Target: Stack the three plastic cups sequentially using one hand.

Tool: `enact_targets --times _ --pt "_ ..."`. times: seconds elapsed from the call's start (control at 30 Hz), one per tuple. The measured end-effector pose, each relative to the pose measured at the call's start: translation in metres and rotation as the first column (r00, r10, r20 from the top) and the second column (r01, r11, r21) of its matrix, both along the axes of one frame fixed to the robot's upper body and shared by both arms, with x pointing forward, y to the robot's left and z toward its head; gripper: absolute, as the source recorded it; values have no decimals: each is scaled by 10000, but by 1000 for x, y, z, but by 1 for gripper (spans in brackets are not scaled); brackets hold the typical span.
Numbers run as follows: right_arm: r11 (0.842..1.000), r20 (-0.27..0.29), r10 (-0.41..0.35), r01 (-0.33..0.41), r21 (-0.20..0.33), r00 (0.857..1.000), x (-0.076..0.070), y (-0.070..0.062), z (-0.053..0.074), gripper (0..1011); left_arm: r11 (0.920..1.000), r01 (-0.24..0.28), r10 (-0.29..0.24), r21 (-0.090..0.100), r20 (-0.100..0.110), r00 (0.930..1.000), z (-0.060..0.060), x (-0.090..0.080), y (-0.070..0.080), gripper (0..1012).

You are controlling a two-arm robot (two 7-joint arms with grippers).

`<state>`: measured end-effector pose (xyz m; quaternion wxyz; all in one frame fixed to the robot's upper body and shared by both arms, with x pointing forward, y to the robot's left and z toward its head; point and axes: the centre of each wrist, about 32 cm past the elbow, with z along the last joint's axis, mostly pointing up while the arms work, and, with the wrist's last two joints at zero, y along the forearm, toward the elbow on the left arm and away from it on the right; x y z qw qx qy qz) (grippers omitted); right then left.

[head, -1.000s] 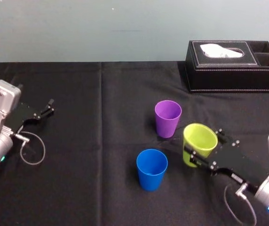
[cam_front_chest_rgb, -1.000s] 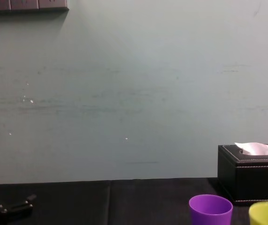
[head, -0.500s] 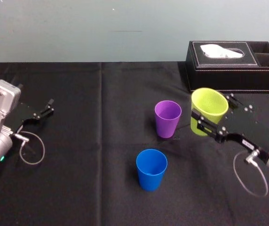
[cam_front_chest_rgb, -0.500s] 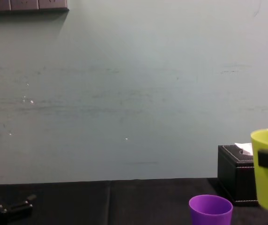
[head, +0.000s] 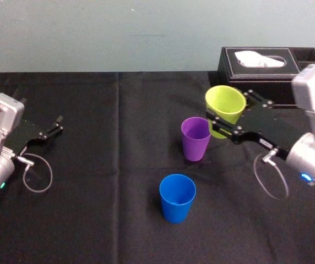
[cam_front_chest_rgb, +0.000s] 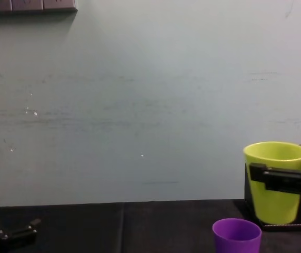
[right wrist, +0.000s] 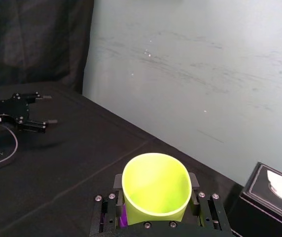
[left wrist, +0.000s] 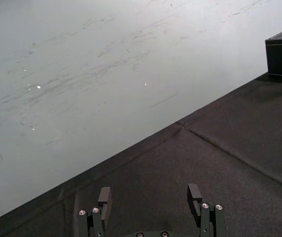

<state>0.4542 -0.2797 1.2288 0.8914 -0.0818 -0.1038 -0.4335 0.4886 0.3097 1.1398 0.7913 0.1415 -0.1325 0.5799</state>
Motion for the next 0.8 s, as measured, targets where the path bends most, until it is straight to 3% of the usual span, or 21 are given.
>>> enact_targets --times 0.4,0.8 --pt "9995 -296 321 -321 -6 9990 36 15 -8 743 10000 0 0 0 0 10000 0 0 0 1011" --pt "9983 -490 535 -523 244 9974 47 16 -14 741 10000 0 0 0 1 10000 0 0 0 1011"
